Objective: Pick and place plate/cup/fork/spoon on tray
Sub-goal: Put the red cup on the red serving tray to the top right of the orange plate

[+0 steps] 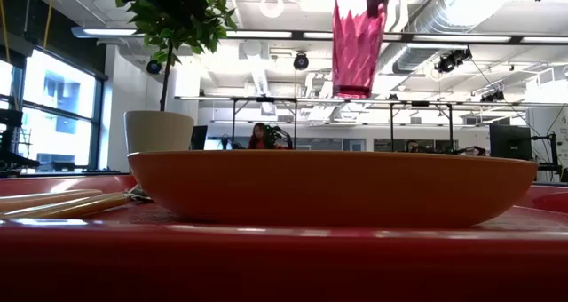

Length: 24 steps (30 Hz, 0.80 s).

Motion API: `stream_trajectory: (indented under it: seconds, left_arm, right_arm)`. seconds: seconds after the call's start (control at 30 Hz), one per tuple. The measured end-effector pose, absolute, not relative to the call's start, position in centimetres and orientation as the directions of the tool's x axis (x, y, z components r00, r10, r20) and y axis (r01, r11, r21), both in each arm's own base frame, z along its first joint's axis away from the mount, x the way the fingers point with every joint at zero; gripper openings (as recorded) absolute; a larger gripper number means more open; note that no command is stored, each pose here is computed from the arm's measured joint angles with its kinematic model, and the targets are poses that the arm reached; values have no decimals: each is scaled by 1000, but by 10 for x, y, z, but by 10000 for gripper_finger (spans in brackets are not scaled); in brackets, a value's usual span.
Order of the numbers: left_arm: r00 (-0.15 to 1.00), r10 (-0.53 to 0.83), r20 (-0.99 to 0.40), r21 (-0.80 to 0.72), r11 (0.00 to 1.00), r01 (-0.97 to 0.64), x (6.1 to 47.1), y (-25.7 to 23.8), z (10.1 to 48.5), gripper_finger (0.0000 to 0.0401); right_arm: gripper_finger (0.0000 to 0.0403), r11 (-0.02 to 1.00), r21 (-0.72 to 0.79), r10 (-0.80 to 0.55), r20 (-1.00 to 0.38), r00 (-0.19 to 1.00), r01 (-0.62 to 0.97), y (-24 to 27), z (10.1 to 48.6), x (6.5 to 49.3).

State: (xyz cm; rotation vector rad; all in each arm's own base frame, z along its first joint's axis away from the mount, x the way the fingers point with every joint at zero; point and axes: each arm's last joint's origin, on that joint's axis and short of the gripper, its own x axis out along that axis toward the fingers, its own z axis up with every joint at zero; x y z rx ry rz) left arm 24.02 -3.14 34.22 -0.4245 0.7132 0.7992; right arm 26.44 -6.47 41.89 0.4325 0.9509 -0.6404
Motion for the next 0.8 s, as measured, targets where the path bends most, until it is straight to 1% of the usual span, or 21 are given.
stream_trajectory:
  seconds: [0.2, 0.3, 0.4, 0.6, 0.8]
  left_arm:
    - [489, 488, -723, -86, 639, -765, 240, -32, 342, 129]
    - [493, 484, -723, -80, 651, -755, 240, -34, 342, 129]
    - [499, 477, -723, -65, 672, -737, 239, -37, 342, 129]
    - [511, 464, -724, -54, 700, -712, 238, -43, 342, 129]
    - [519, 455, -723, -46, 718, -694, 238, -47, 342, 129]
  right_arm:
    - [0, 765, -12, -316, -878, 359, 644, -20, 413, 265]
    - [0, 757, -18, -322, -880, 349, 653, 0, 407, 265]
    - [0, 747, -21, -311, -895, 321, 665, 18, 393, 262]
    - [0, 681, -22, -302, -919, 253, 732, 47, 358, 251]
    - [0, 618, 42, -282, -920, 271, 785, 65, 332, 239]
